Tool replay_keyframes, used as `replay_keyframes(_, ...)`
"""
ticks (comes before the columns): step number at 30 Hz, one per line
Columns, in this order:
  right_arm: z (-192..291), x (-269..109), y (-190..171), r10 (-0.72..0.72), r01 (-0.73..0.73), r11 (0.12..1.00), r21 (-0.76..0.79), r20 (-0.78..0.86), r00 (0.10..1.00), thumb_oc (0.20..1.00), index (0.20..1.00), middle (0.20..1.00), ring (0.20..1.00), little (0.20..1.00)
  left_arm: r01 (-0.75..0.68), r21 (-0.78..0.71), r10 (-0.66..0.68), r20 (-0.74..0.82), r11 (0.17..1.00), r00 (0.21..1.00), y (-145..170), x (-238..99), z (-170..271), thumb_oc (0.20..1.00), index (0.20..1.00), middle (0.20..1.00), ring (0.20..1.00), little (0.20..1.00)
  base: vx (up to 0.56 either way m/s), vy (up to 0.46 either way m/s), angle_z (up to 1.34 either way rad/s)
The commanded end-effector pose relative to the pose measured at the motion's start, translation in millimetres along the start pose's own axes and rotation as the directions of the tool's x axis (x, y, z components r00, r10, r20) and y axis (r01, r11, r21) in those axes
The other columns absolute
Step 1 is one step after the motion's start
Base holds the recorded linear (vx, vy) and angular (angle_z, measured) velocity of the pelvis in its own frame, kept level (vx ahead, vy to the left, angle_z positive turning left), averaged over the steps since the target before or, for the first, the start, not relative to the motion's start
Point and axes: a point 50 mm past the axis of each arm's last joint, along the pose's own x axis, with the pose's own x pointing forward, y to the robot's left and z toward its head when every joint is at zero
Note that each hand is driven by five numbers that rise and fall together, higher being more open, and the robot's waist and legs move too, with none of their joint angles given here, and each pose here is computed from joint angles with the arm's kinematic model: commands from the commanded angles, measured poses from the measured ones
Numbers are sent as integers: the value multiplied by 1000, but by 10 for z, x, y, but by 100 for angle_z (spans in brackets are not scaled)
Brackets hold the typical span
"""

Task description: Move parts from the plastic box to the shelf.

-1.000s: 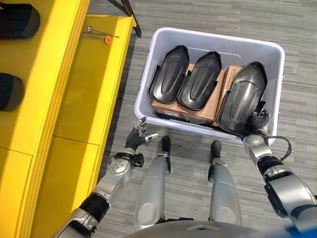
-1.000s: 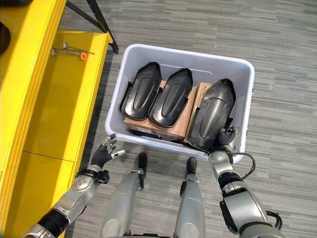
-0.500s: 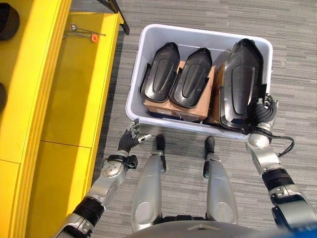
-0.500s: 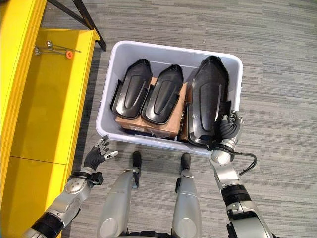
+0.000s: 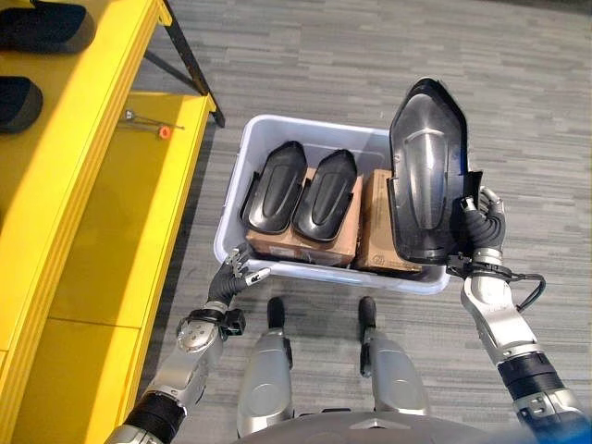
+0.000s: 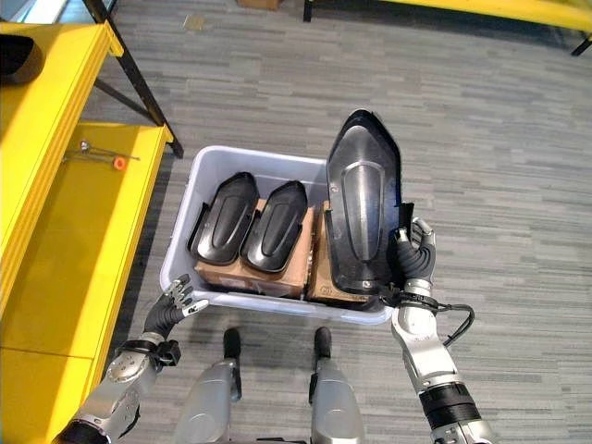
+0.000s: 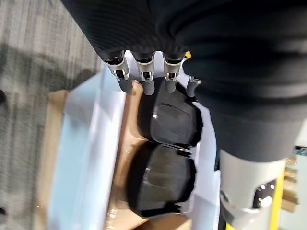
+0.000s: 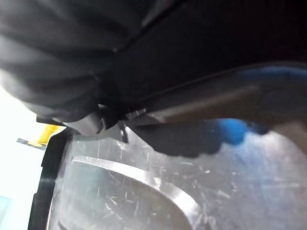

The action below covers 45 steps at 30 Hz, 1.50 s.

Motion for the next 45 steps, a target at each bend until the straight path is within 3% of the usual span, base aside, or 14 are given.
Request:
replay_keyframes(1, 326, 56, -109, 17, -28, 998, 59, 176, 984, 200, 200, 200, 200, 200, 31, 13, -31, 29, 999, 999, -53, -60, 6, 1000, 1000, 1000, 1000, 1000, 28, -112, -9)
replay_keyframes(11, 412, 44, 1, 122, -143, 985, 99, 198, 973, 200, 200, 200, 200, 200, -53, -81, 48, -65, 995, 997, 36, -275, -267, 1000, 1000, 1000, 1000, 1000, -21, -141, -1)
replay_keyframes(17, 345, 80, -186, 57, -70, 995, 76, 161, 985, 200, 200, 200, 200, 200, -38, -82, 29, -110, 996, 993, -42, -246, -370, 1000, 1000, 1000, 1000, 1000, -120, -49, 96)
replay_keyframes(27, 90, -132, -287, 21, -24, 994, 111, 27, 999, 200, 200, 200, 200, 200, -48, -69, 47, -21, 996, 999, -29, -144, -163, 1000, 1000, 1000, 1000, 1000, 73, 202, 79)
replay_keyframes(36, 132, -91, 35, 67, -67, 975, 212, 11, 998, 200, 200, 200, 200, 200, -90, 13, 88, 117, 996, 989, 95, 12, 213, 1000, 1000, 1000, 1000, 1000, 116, 357, 32)
replay_keyframes(44, 104, -163, -69, 53, -53, 964, 261, 8, 999, 200, 200, 200, 200, 200, -22, 12, 21, 110, 1000, 994, -101, 98, 192, 1000, 1000, 1000, 1000, 1000, 174, 108, 82)
replay_keyframes(45, 143, -170, -154, 37, -44, 977, 207, 40, 999, 200, 200, 200, 200, 200, -5, 2, 5, 118, 1000, 993, -139, 90, 193, 1000, 1000, 1000, 1000, 1000, 203, -35, 121)
